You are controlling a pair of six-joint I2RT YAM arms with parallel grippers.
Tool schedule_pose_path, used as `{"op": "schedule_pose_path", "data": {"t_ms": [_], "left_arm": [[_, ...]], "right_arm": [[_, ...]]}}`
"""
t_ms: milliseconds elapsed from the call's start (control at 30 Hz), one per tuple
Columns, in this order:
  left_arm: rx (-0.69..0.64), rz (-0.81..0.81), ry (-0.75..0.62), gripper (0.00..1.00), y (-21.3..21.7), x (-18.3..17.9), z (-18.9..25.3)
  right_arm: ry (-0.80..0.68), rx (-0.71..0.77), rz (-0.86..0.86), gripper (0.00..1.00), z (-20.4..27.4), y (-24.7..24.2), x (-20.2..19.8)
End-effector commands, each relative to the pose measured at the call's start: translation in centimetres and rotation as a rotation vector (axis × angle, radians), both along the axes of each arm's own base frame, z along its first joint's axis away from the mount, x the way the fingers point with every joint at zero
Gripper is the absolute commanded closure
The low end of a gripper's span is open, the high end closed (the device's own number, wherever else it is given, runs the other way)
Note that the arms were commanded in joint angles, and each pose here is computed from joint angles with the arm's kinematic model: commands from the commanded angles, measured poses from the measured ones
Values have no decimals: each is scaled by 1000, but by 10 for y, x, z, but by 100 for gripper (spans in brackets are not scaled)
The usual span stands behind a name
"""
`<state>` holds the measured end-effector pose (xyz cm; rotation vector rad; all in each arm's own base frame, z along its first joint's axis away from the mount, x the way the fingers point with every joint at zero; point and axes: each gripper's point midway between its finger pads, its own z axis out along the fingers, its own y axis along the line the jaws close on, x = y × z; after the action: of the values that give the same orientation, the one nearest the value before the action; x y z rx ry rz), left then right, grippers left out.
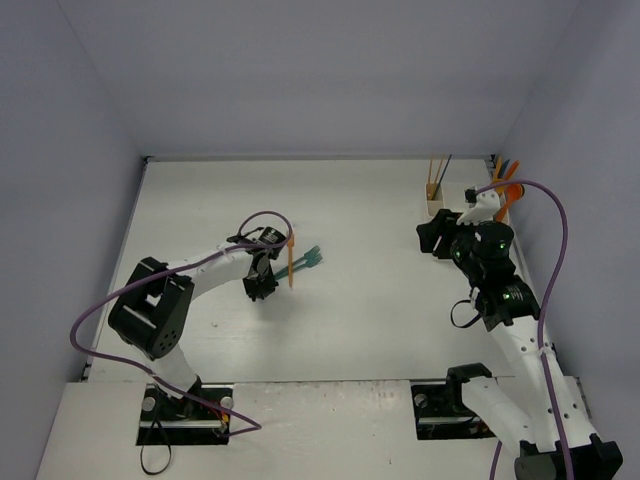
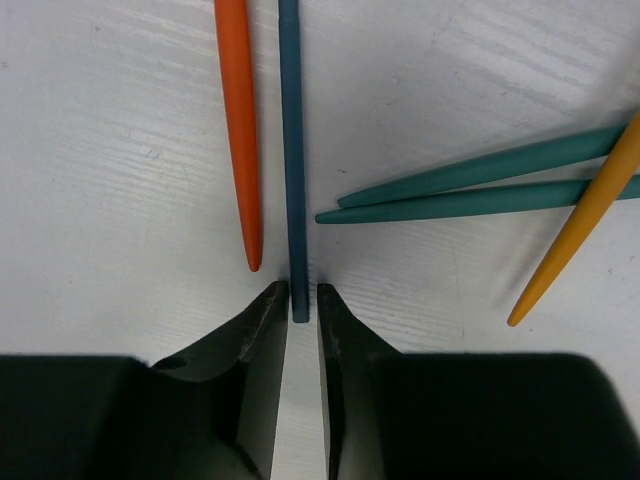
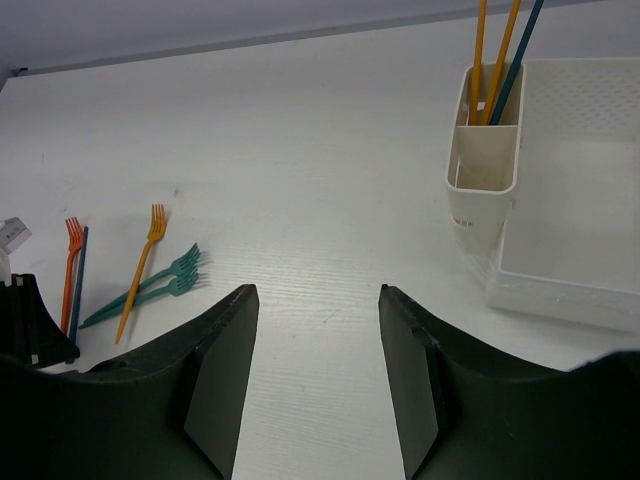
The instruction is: Sort the eating utensils into containers
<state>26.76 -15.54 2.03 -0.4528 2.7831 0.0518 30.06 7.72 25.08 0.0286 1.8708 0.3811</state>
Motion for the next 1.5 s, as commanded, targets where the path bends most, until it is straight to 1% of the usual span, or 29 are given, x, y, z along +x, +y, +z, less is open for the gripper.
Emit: {"op": "schedule_pose_path", "data": {"t_ms": [0,167,300,333,400,467,500,533,567,633,667,767,900,967,1100,1167,1267,1467], "left_arm": [[24,6,37,91,4,-7,-7],[8,-9,12,100,3,-6,5],[-8,-26,-34,100,3,-5,28],[-18,-34,-64,100,2,-3,38],[-41,-82,-166,100,-3,4,70],[-46,-159,-270,100,-10,11,100],[-60,-200,-344,100,-17,15,117],[-55,-264,-395,100,-21,18,129],[-77,-311,-475,100,-28,21,148],[-127,-390,-610,100,-40,25,177],[-190,-430,-697,100,-51,26,196],[-272,-568,-881,100,-69,22,232],[-352,-656,-1040,100,-84,18,268],[-408,-756,-1076,100,-100,10,283],[-470,-836,-1104,100,-117,1,300],[-485,-860,-1112,100,-122,-3,306],[-510,-882,-1123,100,-126,-10,313],[-541,-908,-1112,100,-131,-18,313]], "right_arm": [[-69,26,15,51,21,5,3],[-77,13,48,50,25,9,5],[-84,21,126,49,32,22,3],[-85,31,159,49,35,28,2],[-83,56,235,49,42,41,1],[-75,78,292,49,46,52,0],[-63,90,313,48,46,56,1],[-67,113,360,48,55,65,-1],[-54,123,378,48,54,69,0],[-56,160,441,48,70,82,-1],[-39,181,452,47,71,86,2],[-36,229,515,47,90,103,3],[-27,277,632,47,112,133,1],[-34,280,696,47,122,152,-5],[-37,277,744,47,128,178,-5],[-35,271,766,47,128,192,-7],[-41,263,755,47,129,203,0],[-54,237,749,50,126,219,8]]}}
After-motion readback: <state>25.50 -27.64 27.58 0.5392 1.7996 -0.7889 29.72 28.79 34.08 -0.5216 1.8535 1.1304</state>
